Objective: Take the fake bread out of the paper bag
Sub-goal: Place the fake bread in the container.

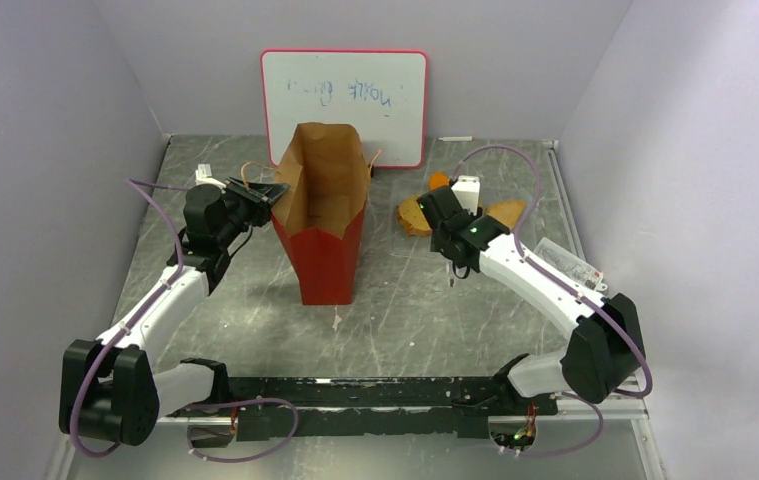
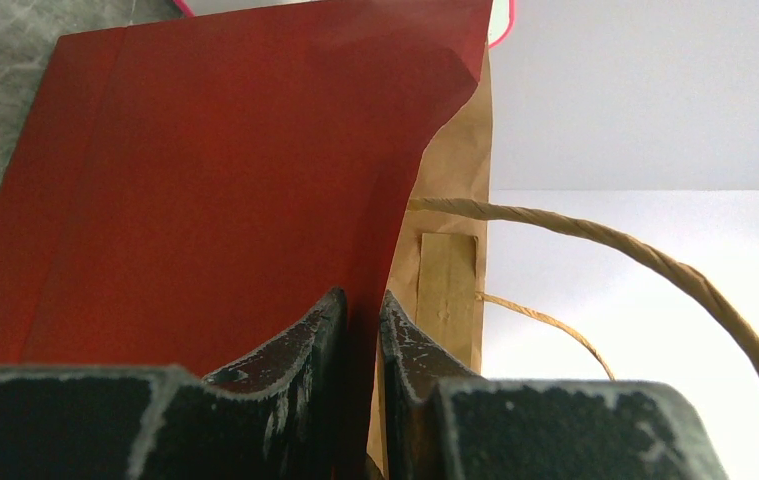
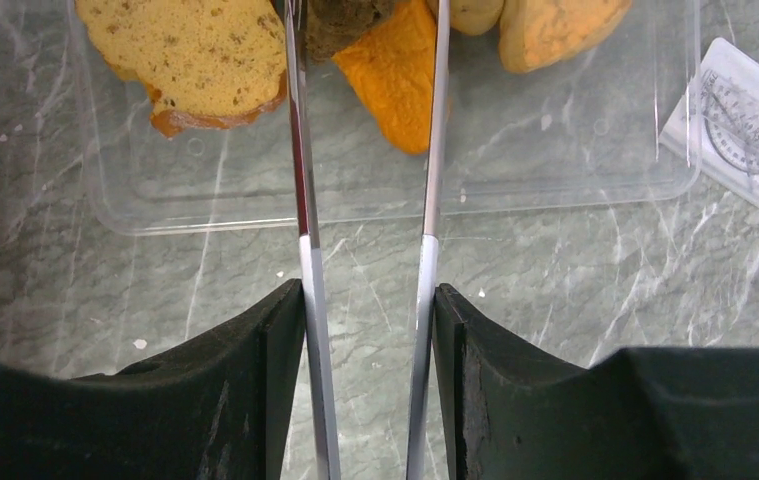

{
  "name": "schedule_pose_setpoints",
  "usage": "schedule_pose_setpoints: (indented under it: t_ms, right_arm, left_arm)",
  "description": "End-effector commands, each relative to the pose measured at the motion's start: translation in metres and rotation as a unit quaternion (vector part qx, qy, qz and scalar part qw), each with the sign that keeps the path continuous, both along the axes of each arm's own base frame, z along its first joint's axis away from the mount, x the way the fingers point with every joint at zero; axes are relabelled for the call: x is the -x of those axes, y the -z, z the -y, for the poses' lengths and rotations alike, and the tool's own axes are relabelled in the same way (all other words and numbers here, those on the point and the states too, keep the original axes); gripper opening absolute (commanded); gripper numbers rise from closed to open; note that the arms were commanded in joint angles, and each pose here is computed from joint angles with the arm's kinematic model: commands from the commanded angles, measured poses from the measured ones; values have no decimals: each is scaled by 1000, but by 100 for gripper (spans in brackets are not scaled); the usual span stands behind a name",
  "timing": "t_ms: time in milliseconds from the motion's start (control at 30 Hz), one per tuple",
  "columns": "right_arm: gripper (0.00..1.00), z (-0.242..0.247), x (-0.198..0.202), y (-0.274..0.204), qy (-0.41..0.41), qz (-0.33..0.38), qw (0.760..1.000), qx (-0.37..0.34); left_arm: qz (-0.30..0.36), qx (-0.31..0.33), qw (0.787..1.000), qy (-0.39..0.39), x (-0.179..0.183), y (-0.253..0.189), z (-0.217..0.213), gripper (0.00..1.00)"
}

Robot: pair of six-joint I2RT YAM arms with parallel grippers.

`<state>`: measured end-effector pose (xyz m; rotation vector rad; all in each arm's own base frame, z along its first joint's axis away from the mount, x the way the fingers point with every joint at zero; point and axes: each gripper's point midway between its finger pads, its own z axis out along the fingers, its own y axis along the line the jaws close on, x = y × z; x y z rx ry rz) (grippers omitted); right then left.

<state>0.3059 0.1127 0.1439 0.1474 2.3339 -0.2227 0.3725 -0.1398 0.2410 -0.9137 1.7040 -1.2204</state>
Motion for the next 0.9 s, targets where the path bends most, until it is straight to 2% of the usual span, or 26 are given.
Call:
schedule_pose_setpoints:
  t_ms: [0,867]
  right_arm:
    - [48,4,-14,-29,23,49,998,-11]
    - [48,1,-36,-58,26,83,996,-20]
  left_arm:
    - [23,-1,1000,8,-2,-10,0,13]
    - [21,-5,1000,5,-4,-8,0,13]
